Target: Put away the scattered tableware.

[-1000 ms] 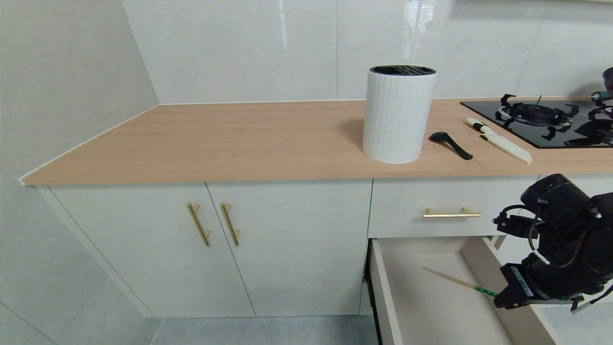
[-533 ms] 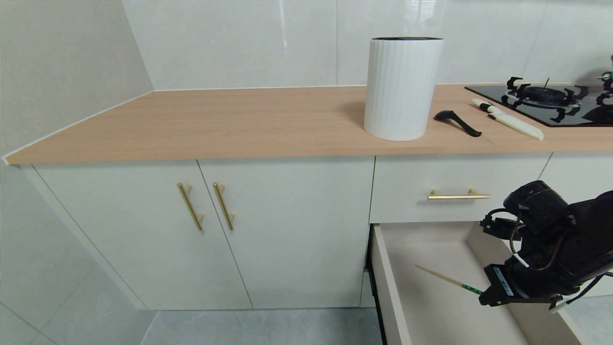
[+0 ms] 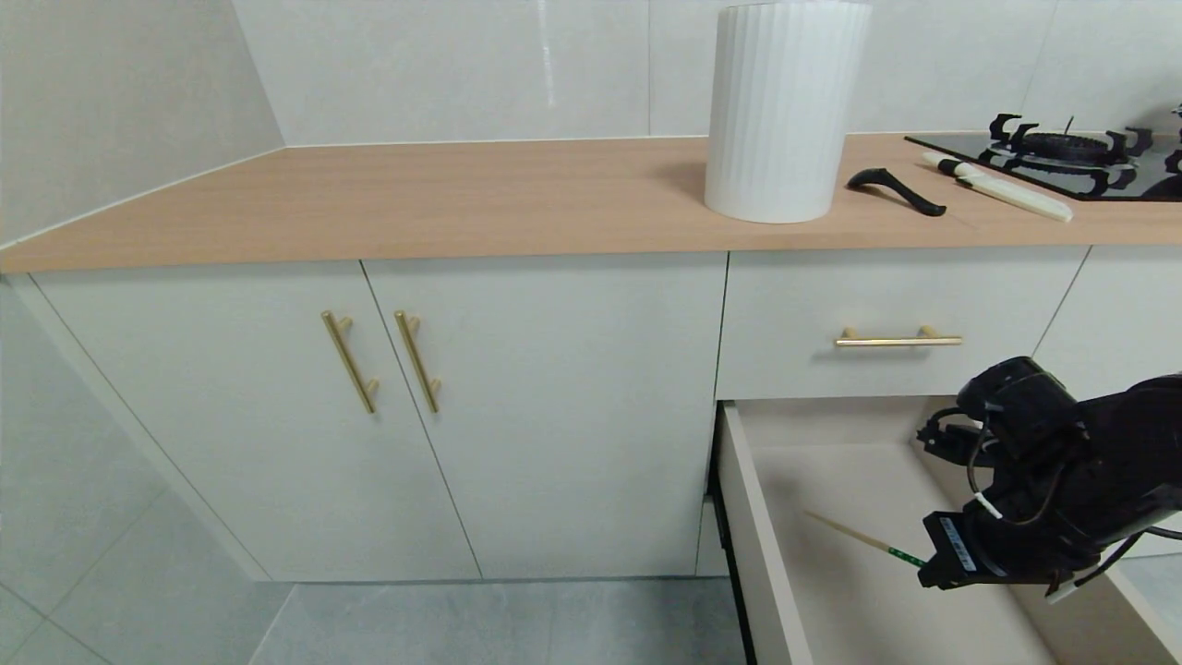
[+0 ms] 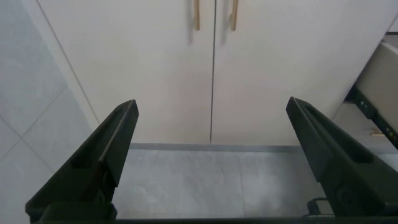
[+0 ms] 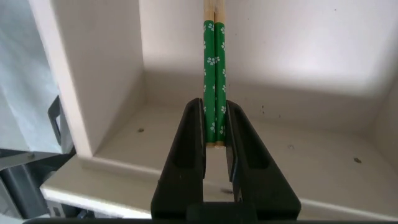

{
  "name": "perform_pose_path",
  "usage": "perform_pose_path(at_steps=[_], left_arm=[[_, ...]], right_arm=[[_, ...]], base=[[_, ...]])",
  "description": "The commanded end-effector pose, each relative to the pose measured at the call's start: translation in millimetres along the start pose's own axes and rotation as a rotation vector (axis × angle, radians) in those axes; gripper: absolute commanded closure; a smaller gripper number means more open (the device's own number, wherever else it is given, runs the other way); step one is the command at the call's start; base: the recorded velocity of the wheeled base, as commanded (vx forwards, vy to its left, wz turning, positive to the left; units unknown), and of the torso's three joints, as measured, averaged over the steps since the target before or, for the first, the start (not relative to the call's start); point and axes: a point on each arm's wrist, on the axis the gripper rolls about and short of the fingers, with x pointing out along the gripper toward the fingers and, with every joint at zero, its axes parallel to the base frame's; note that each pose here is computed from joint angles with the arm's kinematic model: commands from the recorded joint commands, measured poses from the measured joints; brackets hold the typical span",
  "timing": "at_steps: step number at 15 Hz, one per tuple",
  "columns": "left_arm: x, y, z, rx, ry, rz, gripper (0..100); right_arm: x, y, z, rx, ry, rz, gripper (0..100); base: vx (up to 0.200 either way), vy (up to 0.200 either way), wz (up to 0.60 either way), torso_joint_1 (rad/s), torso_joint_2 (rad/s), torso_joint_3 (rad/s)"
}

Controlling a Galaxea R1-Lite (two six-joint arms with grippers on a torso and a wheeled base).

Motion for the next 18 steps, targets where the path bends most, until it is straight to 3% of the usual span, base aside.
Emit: perform_pose_path(at_steps=[1, 3, 6, 9, 14, 18], left_arm=[[0.0, 0.0, 0.0, -0.001, 0.0, 0.001, 0], [0.0, 0.0, 0.0, -0.001, 0.0, 0.001, 0], [0.0, 0.0, 0.0, -0.001, 0.0, 0.001, 0], [0.0, 0.0, 0.0, -0.001, 0.0, 0.001, 0], [0.0, 0.0, 0.0, -0.001, 0.0, 0.001, 0], [0.0, 0.0, 0.0, -0.001, 0.0, 0.001, 0]], right_arm=[[0.7, 0.2, -0.5, -0.002, 0.001, -0.001, 100], [1.4, 2.7, 2.0, -0.011, -0.019, 0.006, 100], [24.5, 18.4, 18.5, -0.072, -0.126, 0.006, 100], [72.9, 25.7, 30.8, -0.047, -0.175, -0.102, 100], [114.4, 19.0, 24.3, -0.036, -0.102, -0.164, 100], [141.5, 10.8, 21.1, -0.025, -0.104, -0.172, 100]], base=[[0.0, 0.0, 0.0, -0.002, 0.05, 0.036], [0.0, 0.0, 0.0, 0.0, 0.0, 0.0], [0.0, 0.0, 0.0, 0.0, 0.0, 0.0], [0.0, 0.0, 0.0, 0.0, 0.0, 0.0], [0.0, 0.0, 0.0, 0.0, 0.0, 0.0], [0.0, 0.0, 0.0, 0.0, 0.0, 0.0]])
